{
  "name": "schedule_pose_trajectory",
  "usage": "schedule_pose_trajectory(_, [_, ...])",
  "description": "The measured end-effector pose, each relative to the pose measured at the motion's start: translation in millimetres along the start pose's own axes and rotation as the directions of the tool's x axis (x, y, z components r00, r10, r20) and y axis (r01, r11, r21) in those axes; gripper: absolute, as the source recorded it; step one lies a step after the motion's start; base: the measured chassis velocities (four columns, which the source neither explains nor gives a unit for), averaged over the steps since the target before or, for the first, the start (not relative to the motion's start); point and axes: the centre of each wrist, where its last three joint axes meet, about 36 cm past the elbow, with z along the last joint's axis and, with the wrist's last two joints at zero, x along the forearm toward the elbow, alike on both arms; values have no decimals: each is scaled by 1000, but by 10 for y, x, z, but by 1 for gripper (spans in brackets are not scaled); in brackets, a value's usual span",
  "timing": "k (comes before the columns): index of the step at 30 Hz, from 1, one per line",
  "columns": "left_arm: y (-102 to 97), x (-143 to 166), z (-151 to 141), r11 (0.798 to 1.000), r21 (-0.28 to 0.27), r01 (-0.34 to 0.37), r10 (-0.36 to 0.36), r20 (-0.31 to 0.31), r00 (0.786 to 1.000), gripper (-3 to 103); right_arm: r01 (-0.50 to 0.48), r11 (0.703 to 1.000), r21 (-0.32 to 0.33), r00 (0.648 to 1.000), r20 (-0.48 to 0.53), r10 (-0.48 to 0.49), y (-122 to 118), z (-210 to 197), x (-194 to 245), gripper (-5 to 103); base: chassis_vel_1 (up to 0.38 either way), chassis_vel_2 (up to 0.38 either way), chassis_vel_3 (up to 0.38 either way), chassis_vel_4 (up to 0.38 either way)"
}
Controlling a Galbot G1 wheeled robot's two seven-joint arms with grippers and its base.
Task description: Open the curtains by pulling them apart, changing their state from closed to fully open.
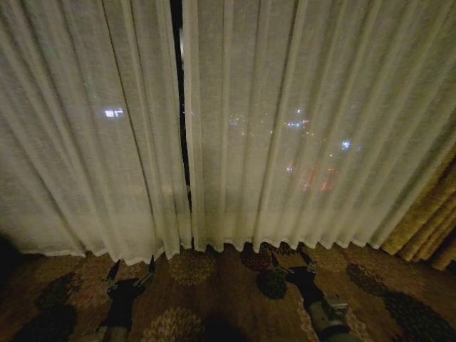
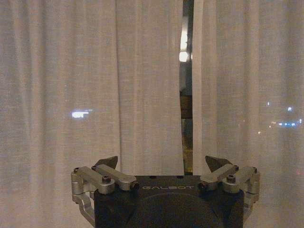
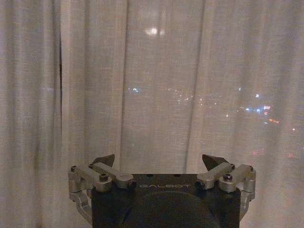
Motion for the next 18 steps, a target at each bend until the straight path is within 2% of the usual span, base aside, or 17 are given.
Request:
schedule_pose_trajectory(9, [-2, -5, 26, 1000, 2, 1, -1, -6, 1000, 100, 10, 1000, 7, 1000, 1, -10, 8, 26, -1, 100, -213, 331, 229, -351])
schedule_pose_trajectory(18, [-1, -5, 33, 1000, 4, 4, -4, -6, 1000, 100, 17, 1000, 15, 1000, -4, -17, 36, 63, -8, 100, -33, 334, 46, -349])
